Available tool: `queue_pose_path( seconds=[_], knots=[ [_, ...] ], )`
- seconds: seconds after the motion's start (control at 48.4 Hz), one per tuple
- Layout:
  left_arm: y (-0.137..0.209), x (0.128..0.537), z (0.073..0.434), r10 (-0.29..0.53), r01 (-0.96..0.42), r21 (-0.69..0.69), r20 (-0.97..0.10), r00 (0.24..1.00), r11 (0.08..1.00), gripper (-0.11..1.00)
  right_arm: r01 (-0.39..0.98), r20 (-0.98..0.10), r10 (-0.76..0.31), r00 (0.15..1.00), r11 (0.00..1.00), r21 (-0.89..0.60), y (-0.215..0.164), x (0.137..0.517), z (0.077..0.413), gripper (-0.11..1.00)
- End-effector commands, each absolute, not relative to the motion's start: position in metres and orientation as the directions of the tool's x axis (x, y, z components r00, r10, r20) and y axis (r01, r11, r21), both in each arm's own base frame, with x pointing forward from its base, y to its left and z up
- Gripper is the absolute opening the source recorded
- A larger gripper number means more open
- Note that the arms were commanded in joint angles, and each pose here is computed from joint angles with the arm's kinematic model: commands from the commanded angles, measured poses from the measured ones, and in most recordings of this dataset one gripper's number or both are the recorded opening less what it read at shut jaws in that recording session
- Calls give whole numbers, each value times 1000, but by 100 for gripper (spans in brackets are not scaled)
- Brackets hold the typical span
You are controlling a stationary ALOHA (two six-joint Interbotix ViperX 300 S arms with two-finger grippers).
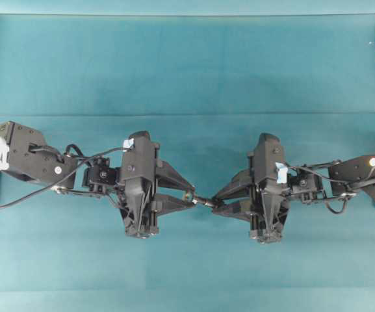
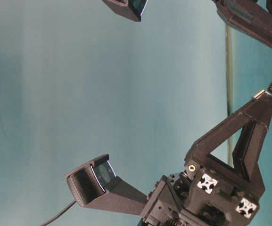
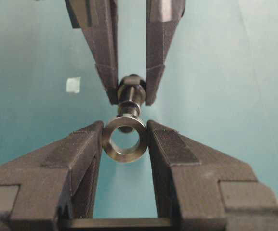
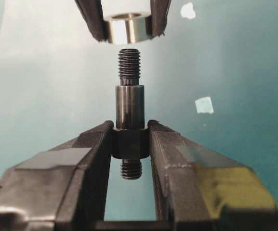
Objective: Insert the washer onto the shaft with both hands.
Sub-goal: 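Align the washer over the shaft's threaded tip, left toward right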
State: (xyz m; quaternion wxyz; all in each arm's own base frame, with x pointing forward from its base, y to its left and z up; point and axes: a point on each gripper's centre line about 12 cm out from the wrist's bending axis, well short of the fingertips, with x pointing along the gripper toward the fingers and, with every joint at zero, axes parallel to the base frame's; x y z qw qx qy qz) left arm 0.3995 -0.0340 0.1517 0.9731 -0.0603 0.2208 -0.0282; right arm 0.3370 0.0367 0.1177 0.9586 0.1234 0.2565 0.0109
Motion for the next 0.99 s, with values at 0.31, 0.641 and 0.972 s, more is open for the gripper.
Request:
queue_pose_path(
  seconds=[0.31, 0.641, 0.972],
  knots=[
    [-35, 405, 161, -84, 34, -133, -393, 916, 990, 34, 34, -446, 84, 891, 967, 251, 37, 345, 128, 0],
    [-35, 408, 161, -84, 34, -133, -393, 916, 990, 34, 35, -442, 82, 894, 968, 250, 36, 346, 129, 0],
    [-35, 409, 160, -84, 33, -134, -394, 915, 990, 34, 49, -429, 65, 901, 967, 250, 30, 348, 131, 0]
  ],
)
